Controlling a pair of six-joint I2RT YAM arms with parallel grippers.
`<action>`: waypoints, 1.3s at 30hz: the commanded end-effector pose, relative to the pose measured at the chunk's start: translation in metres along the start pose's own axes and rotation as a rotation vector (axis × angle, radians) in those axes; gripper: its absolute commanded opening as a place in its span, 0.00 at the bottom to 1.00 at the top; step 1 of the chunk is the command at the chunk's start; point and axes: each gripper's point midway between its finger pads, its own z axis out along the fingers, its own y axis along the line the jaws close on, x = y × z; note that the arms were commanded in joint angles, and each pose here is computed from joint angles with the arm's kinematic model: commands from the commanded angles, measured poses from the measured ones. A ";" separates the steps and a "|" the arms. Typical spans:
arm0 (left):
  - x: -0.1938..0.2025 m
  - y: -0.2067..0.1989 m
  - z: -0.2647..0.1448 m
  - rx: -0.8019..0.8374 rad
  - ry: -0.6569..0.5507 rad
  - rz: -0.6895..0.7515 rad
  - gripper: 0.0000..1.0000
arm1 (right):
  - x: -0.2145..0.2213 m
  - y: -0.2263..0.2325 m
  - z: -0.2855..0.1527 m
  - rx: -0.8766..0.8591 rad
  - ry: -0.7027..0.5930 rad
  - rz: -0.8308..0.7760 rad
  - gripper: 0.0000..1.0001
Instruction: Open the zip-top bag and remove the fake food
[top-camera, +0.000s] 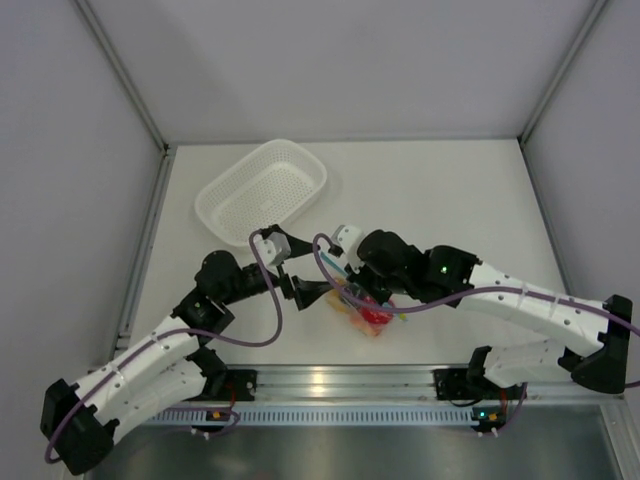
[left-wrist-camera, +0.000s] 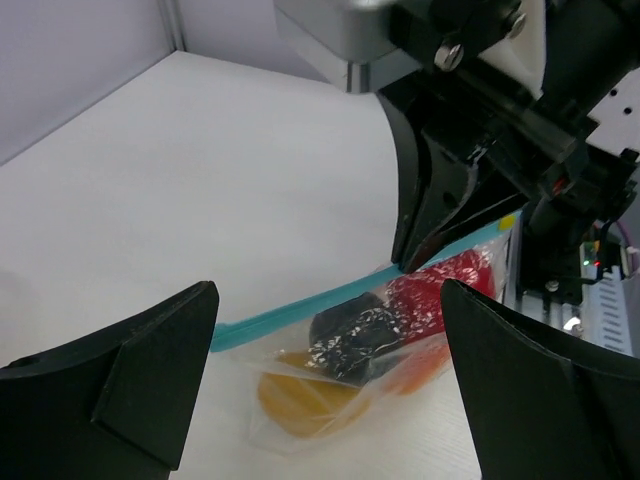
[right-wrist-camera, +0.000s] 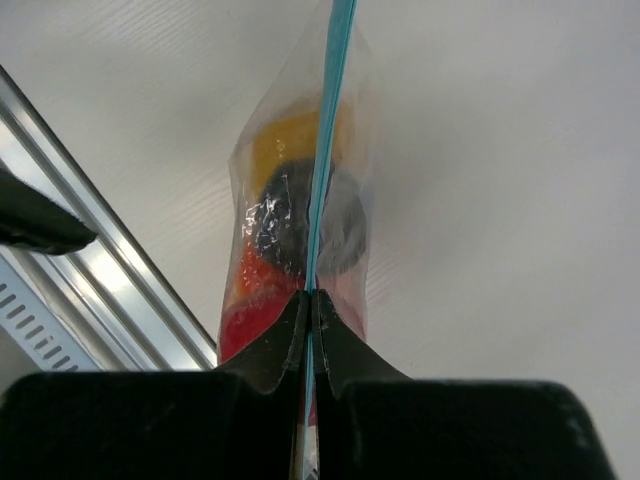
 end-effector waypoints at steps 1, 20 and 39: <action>0.005 0.010 0.001 -0.023 -0.019 0.153 0.99 | -0.010 0.009 -0.010 -0.030 -0.044 -0.041 0.00; 0.062 -0.022 0.036 0.128 0.199 0.261 0.91 | 0.005 0.022 -0.011 -0.084 -0.007 -0.121 0.00; 0.083 -0.035 0.068 0.176 0.297 0.163 0.00 | 0.010 0.029 -0.011 -0.115 -0.060 -0.115 0.00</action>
